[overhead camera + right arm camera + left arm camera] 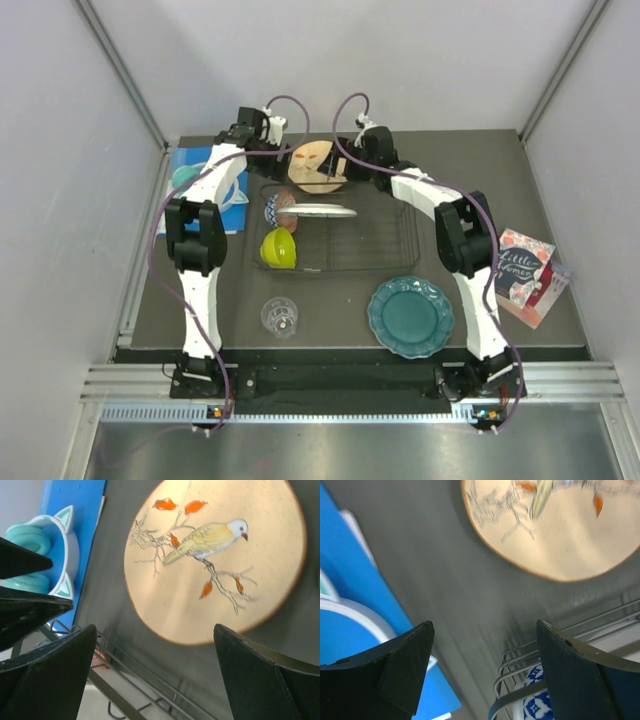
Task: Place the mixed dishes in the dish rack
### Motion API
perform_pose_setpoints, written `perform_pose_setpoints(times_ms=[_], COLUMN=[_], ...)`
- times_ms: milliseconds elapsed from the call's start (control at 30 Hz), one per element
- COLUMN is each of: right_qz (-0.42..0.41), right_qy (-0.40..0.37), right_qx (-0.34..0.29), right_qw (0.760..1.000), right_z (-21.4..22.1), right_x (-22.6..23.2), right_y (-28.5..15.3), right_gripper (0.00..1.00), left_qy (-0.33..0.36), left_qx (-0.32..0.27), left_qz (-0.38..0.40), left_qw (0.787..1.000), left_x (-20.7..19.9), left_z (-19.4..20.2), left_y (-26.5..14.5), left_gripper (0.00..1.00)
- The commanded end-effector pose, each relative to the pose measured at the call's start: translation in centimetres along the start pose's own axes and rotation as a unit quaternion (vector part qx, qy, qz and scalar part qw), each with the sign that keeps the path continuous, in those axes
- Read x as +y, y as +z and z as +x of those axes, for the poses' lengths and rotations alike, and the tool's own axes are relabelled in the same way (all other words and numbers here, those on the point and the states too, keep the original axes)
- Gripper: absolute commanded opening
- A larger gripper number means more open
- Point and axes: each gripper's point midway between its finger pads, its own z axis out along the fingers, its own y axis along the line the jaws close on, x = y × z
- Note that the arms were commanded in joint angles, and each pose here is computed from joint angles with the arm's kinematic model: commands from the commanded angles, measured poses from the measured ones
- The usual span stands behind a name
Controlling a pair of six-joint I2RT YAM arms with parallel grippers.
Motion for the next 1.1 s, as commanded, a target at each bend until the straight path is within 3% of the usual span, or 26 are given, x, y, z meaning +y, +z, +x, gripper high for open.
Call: perform_pose_setpoints(times_ms=[0,200,333,600,767,1067], right_qz=[-0.033,-0.028,-0.031,-0.035,-0.049,0.011], right_qy=[-0.030,-0.031,-0.041,-0.011,-0.012,-0.066], right_qx=[-0.030,-0.024,-0.036,-0.081,-0.119,-0.179], right_qw=[0.999,0.999,0.998,0.996,0.992,0.981], right_z=[-2.2,-1.4,-3.8,-6.9,-8.3,-13.5], right_x=[4.3,4.1,4.9,4.6,4.1,3.0], right_y=[-3.7,-3.9,-2.8,1.6,3.3,-1.1], right_gripper=[1.00,1.00,1.00,1.00,1.00,1.00], left_qy=[0.015,0.036,0.038,-0.014,-0.048,-0.079], left_qx=[-0.027,-0.031,-0.044,-0.088,-0.088,-0.081], left_qz=[0.017,0.017,-0.004,-0.035,-0.038,-0.035], left_qw=[0.999,0.999,0.998,0.995,0.994,0.993], left_x=[-1.5,-2.8,-1.9,0.9,2.1,3.7], left_z=[-0.9,-0.2,-1.1,-5.5,-5.2,-3.5], left_y=[-1.9,-2.7,-2.3,-0.1,1.6,3.1], left_gripper=[0.86,0.85,0.86,0.87,0.88,0.88])
